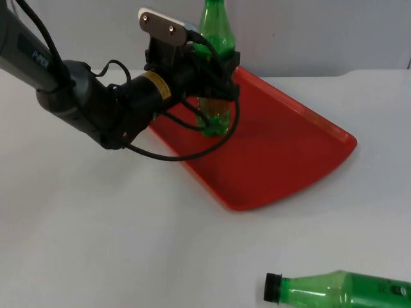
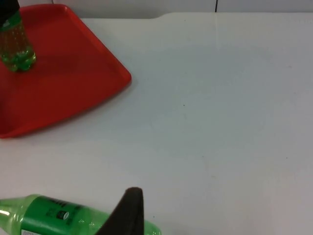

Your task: Place the bottle upright on the tray.

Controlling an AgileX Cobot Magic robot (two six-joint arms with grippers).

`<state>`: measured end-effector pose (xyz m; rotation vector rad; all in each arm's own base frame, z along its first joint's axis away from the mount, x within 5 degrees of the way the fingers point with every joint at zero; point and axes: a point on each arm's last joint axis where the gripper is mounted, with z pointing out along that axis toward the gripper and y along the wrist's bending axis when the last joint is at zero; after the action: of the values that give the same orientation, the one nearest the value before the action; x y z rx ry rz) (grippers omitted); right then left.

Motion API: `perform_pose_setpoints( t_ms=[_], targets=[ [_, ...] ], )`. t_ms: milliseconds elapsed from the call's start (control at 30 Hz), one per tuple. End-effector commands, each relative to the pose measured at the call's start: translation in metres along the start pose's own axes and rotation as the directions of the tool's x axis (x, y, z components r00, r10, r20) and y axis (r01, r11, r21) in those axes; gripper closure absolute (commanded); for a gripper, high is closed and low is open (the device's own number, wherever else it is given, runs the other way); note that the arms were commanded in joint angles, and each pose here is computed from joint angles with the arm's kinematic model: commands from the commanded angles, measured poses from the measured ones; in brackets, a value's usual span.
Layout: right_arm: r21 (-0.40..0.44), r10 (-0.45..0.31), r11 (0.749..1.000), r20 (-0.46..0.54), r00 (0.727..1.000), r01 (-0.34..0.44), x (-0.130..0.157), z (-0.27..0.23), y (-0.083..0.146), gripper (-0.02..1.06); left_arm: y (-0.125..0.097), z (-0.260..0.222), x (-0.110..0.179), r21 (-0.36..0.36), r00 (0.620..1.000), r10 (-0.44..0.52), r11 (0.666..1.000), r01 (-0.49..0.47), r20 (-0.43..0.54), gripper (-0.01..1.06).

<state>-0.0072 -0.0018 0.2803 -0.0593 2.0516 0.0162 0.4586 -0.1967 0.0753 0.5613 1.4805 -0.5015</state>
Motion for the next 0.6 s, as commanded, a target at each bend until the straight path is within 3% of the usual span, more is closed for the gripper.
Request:
perform_pose_setpoints(
  t_ms=[0, 67, 133, 167, 233, 567],
  targets=[
    [0.011, 0.000, 1.000, 0.005, 1.000, 0.000, 0.0004, 0.0000, -0.0004, -0.01, -0.0046, 0.0003, -0.0004, 0.038, 1.000, 0.023, 0.999, -0.023, 0.002, 0.76],
    [0.011, 0.000, 1.000, 0.005, 1.000, 0.000, 0.0004, 0.0000, -0.0004, -0.01, -0.0048, 0.0003, -0.0004, 0.041, 1.000, 0.025, 0.999, -0.025, 0.001, 0.57],
    [0.011, 0.000, 1.000, 0.005, 1.000, 0.000, 0.0004, 0.0000, -0.0004, -0.01, -0.0048, 0.0003, -0.0004, 0.041, 1.000, 0.025, 0.999, -0.025, 0.001, 0.44],
    [0.011, 0.000, 1.000, 0.005, 1.000, 0.000, 0.0004, 0.0000, -0.0004, -0.01, -0.0048, 0.0003, -0.0004, 0.041, 1.000, 0.025, 0.999, -0.025, 0.001, 0.44],
    [0.011, 0.000, 1.000, 0.005, 1.000, 0.000, 0.0004, 0.0000, -0.0004, -0.01, -0.0048, 0.0003, -0.0004, 0.041, 1.000, 0.025, 0.999, -0.025, 0.001, 0.32],
    [0.011, 0.000, 1.000, 0.005, 1.000, 0.000, 0.0004, 0.0000, -0.0004, -0.01, -0.0055, 0.0004, -0.0015, 0.049, 1.000, 0.030, 0.998, -0.030, 0.006, 0.30]
  ],
)
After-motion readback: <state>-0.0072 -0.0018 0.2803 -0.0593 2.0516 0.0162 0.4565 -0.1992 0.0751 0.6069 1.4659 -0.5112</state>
